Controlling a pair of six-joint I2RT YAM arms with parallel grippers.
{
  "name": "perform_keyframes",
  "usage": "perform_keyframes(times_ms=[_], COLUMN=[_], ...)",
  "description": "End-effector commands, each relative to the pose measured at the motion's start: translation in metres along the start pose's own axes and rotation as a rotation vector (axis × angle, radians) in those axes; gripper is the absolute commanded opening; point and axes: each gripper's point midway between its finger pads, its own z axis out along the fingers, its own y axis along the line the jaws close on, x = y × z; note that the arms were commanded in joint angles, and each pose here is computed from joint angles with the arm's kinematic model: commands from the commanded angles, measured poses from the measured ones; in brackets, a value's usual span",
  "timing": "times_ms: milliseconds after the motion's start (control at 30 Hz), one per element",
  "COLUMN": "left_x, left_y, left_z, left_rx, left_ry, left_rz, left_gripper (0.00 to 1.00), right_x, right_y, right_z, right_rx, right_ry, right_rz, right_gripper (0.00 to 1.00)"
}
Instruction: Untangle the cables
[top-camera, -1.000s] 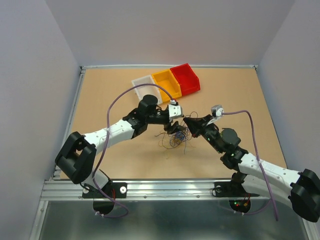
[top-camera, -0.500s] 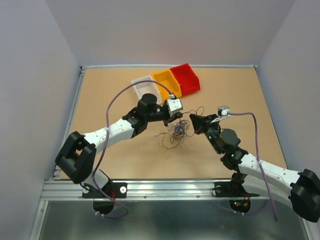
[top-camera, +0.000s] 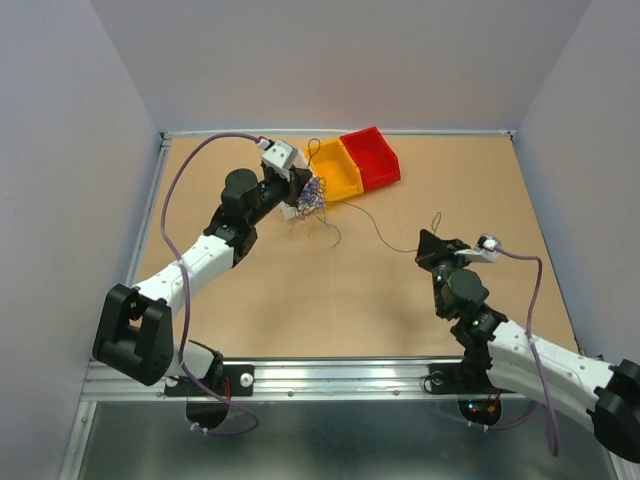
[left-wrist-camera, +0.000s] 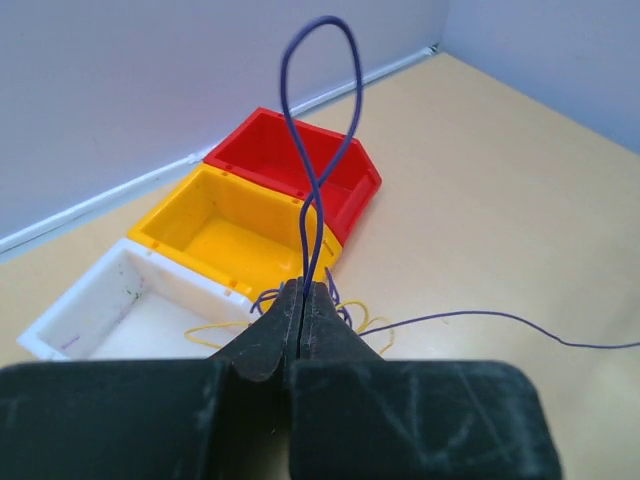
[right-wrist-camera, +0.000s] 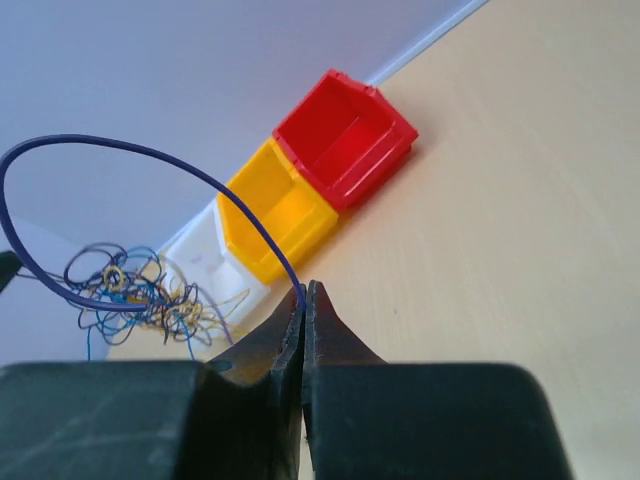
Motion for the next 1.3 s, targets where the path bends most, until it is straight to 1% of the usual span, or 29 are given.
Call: perform_keyframes(times_ms=[0, 100, 167, 267, 300, 367, 400, 433, 467, 500, 533, 567, 600, 733, 767, 800, 833, 867, 933, 967, 1000, 1133, 1167, 1233, 1267], left_x=[-0.034, -0.034, -0.032, -0.030, -0.031, -0.032, -0.035, -0.037, -0.044, -0.048, -0.044, -0.047, -0.054, -0.071, -0.074, -0.084, -0.089, -0.100, -0.106, -0.117, -0.119, -0.125, -0.125, -0.124, -0.123], left_y=[-0.001, 0.000, 0.000, 0.001, 0.001, 0.003, 0.009, 0.014, 0.027, 0.037, 0.054, 0.053, 0.063, 0.077, 0.084, 0.088, 0.092, 0.096, 0.096, 0.092, 0.090, 0.079, 0.074, 0.046, 0.038], left_z=[-0.007, -0.006, -0.005, -0.005, -0.005, -0.006, -0.009, -0.011, -0.017, -0.021, -0.029, -0.032, -0.042, -0.066, -0.074, -0.083, -0.089, -0.103, -0.115, -0.124, -0.128, -0.134, -0.132, -0.116, -0.111], left_rx=[-0.026, -0.032, -0.031, -0.030, -0.033, -0.049, -0.085, -0.116, -0.202, -0.260, -0.360, -0.359, -0.423, -0.536, -0.590, -0.620, -0.646, -0.683, -0.696, -0.685, -0.679, -0.622, -0.593, -0.415, -0.364], left_ry=[-0.120, -0.120, -0.115, -0.111, -0.114, -0.115, -0.126, -0.133, -0.163, -0.183, -0.194, -0.209, -0.247, -0.327, -0.345, -0.374, -0.387, -0.423, -0.448, -0.488, -0.503, -0.536, -0.533, -0.505, -0.495], left_rz=[-0.019, -0.010, -0.006, -0.001, -0.001, -0.002, -0.002, -0.010, -0.022, -0.043, -0.063, -0.061, -0.071, -0.092, -0.101, -0.099, -0.099, -0.106, -0.108, -0.106, -0.108, -0.096, -0.085, -0.019, 0.007], left_gripper=[0.00, 0.00, 0.00, 0.00, 0.00, 0.00, 0.00, 0.00, 0.00, 0.00, 0.00, 0.00, 0.00, 0.00, 0.00, 0.00, 0.00, 0.00, 0.00, 0.00, 0.00, 0.00, 0.00, 0.00, 0.00], right_x=[-0.042, -0.078, -0.090, -0.120, -0.132, -0.145, -0.151, -0.163, -0.163, -0.170, -0.179, -0.184, -0.188, -0.189, -0.192, -0.193, -0.198, -0.194, -0.194, -0.192, -0.191, -0.185, -0.183, -0.179, -0.178], right_y=[-0.017, -0.017, -0.026, -0.033, -0.036, -0.043, -0.045, -0.053, -0.058, -0.061, -0.066, -0.067, -0.069, -0.076, -0.081, -0.084, -0.085, -0.089, -0.091, -0.093, -0.093, -0.089, -0.084, -0.077, -0.075], right_z=[-0.009, -0.024, -0.032, -0.049, -0.056, -0.064, -0.067, -0.072, -0.073, -0.076, -0.082, -0.084, -0.086, -0.088, -0.091, -0.093, -0.096, -0.096, -0.097, -0.097, -0.096, -0.092, -0.090, -0.085, -0.083], right_rx=[0.094, 0.087, 0.104, 0.087, 0.078, 0.093, 0.102, 0.155, 0.194, 0.221, 0.253, 0.268, 0.281, 0.320, 0.350, 0.369, 0.377, 0.395, 0.397, 0.403, 0.405, 0.379, 0.355, 0.331, 0.331], right_ry=[-0.147, -0.220, -0.251, -0.331, -0.363, -0.399, -0.408, -0.445, -0.435, -0.447, -0.463, -0.476, -0.479, -0.495, -0.514, -0.523, -0.540, -0.531, -0.535, -0.542, -0.543, -0.520, -0.501, -0.468, -0.458], right_rz=[0.080, 0.135, 0.144, 0.213, 0.258, 0.293, 0.302, 0.319, 0.284, 0.296, 0.314, 0.324, 0.321, 0.334, 0.348, 0.353, 0.390, 0.360, 0.382, 0.392, 0.394, 0.393, 0.392, 0.366, 0.346], right_gripper=[0.01, 0.01, 0.01, 0.00, 0.01, 0.01, 0.01, 0.01, 0.01, 0.01, 0.00, 0.01, 0.00, 0.00, 0.00, 0.01, 0.00, 0.01, 0.01, 0.01, 0.00, 0.00, 0.01, 0.01, 0.01])
